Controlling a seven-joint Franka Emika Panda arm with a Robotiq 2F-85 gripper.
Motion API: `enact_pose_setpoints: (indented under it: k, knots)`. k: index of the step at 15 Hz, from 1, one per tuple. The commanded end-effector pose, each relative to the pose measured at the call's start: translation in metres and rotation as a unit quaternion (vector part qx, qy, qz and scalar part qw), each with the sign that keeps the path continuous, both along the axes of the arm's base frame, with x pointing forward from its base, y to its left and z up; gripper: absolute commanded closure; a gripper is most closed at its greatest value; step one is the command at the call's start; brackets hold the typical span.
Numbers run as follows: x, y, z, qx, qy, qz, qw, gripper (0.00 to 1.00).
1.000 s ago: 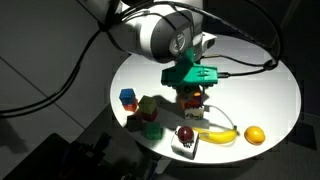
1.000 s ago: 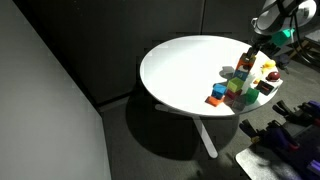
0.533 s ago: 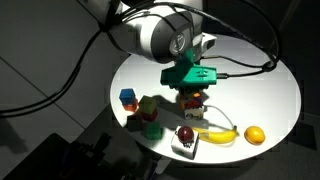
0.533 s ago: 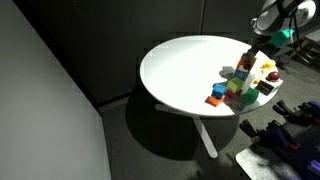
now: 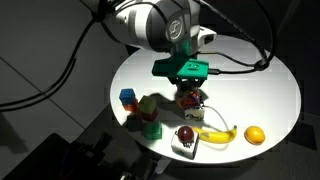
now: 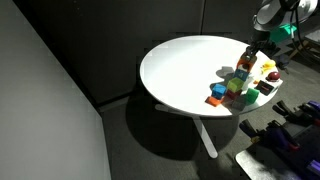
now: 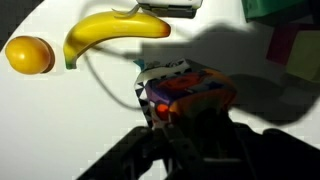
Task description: Pick up the block with six on it and put it on the table
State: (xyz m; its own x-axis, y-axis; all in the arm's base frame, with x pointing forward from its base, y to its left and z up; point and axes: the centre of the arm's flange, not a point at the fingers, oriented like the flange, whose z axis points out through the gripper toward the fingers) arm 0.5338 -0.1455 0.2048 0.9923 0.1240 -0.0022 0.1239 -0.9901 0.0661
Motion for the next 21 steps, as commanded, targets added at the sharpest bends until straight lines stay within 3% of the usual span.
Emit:
enact_pose_setpoints:
  k: [1, 13, 21]
  knots:
    - [0.006, 0.015, 0.025, 0.005, -0.004, -0.029, 0.9995, 0.89]
    - [0.051, 0.085, 0.038, 0.021, -0.014, -0.055, 0.9982, 0.92]
    - [0.081, 0.108, 0.013, 0.056, -0.015, -0.05, 0.9971, 0.92]
